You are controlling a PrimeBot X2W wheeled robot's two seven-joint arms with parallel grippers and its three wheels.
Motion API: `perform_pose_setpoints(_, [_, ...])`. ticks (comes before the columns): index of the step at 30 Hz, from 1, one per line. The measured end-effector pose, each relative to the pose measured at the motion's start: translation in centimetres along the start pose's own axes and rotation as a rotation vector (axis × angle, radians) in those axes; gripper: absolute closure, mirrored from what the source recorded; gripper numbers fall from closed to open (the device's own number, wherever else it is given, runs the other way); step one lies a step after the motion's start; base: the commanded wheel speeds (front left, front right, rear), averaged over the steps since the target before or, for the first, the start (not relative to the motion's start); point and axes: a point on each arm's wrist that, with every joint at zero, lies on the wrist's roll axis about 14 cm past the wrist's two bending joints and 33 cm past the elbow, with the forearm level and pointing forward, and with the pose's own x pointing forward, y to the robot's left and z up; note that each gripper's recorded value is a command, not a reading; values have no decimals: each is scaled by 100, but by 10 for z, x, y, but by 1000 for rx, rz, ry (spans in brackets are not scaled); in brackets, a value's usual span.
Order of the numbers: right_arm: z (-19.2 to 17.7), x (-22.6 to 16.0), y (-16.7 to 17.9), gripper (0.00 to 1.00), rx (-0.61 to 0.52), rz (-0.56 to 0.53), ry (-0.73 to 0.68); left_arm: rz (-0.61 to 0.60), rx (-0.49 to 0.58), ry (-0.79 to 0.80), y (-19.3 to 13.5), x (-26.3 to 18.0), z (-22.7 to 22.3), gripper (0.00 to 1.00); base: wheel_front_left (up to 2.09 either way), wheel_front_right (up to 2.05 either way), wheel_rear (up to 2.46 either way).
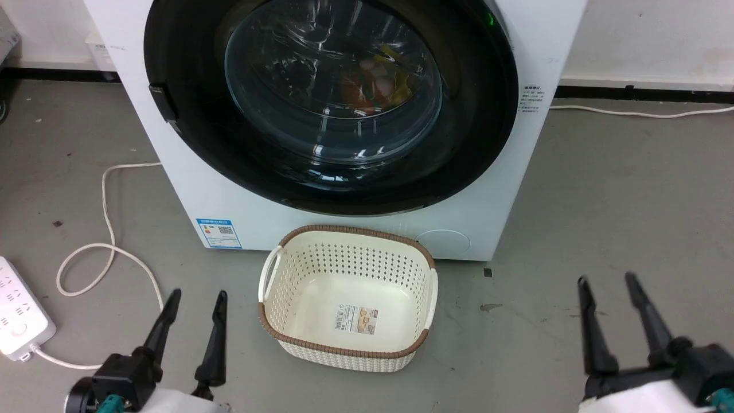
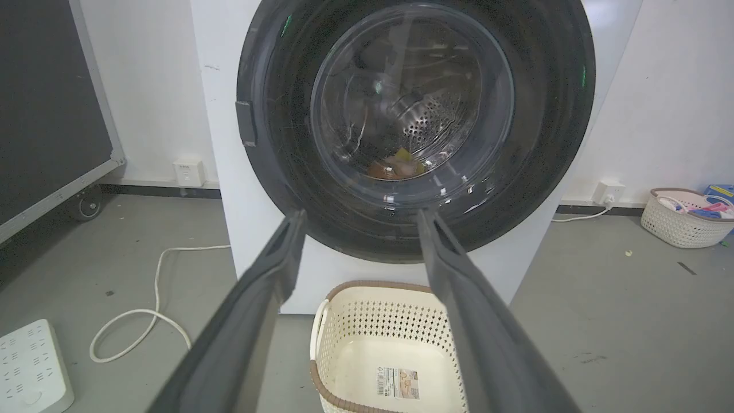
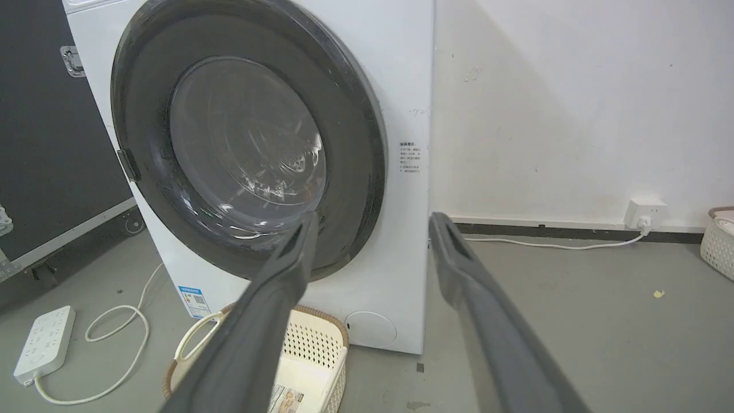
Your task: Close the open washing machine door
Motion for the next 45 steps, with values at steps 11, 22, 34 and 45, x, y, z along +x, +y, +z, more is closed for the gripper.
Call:
perform_pose_setpoints(11, [-23, -13, 10, 0, 5, 29, 65, 52, -14, 53, 11, -14, -16, 0, 0, 0, 0])
perform_pose_setpoints(22, [-25, -9, 19, 100, 2, 57, 75, 71, -11, 52, 16, -19, -15, 100, 0, 0, 0])
perform_pose_setpoints(34, [-27, -10, 19, 100, -6, 58, 94, 73, 1, 70, 15, -18, -16, 100, 0, 0, 0])
perform_pose_setpoints(45, [-29, -9, 19, 100, -17, 61, 111, 74, 15, 83, 11, -16, -16, 100, 0, 0, 0])
